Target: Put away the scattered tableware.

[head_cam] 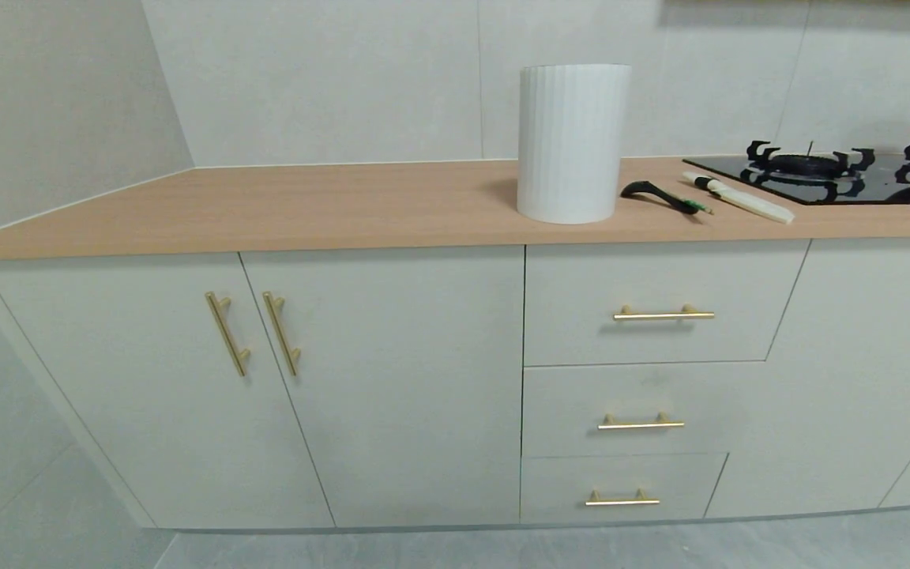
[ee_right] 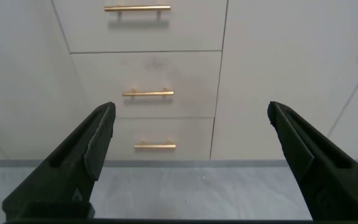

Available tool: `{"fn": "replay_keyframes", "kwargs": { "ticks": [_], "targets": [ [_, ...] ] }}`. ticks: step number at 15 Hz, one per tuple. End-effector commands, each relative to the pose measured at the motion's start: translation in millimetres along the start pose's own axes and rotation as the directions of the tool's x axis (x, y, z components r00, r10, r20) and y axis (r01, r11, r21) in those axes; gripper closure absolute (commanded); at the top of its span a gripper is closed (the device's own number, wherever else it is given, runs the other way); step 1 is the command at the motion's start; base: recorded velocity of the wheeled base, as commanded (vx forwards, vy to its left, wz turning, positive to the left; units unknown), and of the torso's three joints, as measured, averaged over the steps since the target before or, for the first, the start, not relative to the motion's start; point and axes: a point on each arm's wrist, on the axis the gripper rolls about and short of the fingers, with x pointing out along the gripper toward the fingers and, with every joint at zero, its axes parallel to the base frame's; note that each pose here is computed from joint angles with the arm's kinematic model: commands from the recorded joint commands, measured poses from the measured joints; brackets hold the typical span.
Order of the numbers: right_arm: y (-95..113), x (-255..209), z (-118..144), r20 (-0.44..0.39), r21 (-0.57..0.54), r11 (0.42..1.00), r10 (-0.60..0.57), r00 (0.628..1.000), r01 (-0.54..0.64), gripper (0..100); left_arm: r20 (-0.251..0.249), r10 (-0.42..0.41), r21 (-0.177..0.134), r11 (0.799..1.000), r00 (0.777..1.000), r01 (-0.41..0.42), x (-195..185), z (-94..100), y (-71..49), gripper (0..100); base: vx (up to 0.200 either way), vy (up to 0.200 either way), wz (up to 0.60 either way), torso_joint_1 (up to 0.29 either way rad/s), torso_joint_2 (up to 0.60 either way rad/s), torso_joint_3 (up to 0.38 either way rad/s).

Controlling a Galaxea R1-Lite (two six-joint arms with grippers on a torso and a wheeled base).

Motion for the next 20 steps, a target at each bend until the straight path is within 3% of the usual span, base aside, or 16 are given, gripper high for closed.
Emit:
{"fn": "replay_keyframes", "kwargs": {
  "ticks": [1,11,13,16,18,19,20],
  "targets": [
    [0,0,0,-0.001,0.0,1.0,0.001,1.0,-0.001,0,-0.001,0.001,0.0,1.0,1.0,-0.001,0,-0.1,0.0,0,0.0,0.0,0.0,0.0,0.0,0.0],
    [0,0,1,0.005,-0.006,1.0,-0.01,1.0,0.01,0,-0.001,0.001,0.0,1.0,1.0,-0.001,0,-0.1,0.0,0,0.0,0.0,0.0,0.0,0.0,0.0],
    [-1,-16,49,0.15,0.005,1.0,-0.03,0.988,0.03,0,-0.001,0.001,0.0,1.0,1.0,-0.001,0,-0.1,0.0,0,0.0,0.0,0.0,0.0,0.0,0.0],
    [1,3,58,-0.089,0.004,0.998,0.058,0.994,-0.058,0,0.001,0.001,0.0,1.0,1.0,-0.001,0,0.1,0.0,0,0.0,0.0,0.0,0.0,0.0,0.0],
    [3,29,60,-0.28,0.039,0.988,0.157,0.947,-0.152,0,-0.001,0.001,0.0,1.0,1.0,-0.001,0,-0.1,0.0,0,0.0,0.0,0.0,0.0,0.0,0.0],
    [3,49,60,-0.397,0.028,0.984,0.175,0.901,-0.179,0,-0.001,0.001,0.0,1.0,1.0,-0.001,0,-0.1,0.0,0,0.0,0.0,0.0,0.0,0.0,0.0],
    [4,65,65,-0.459,0.014,0.98,0.183,0.87,-0.199,0,0.001,0.001,0.0,1.0,1.0,-0.001,0,0.1,0.0,0,0.0,0.0,0.0,0.0,0.0,0.0]
  ]
}}
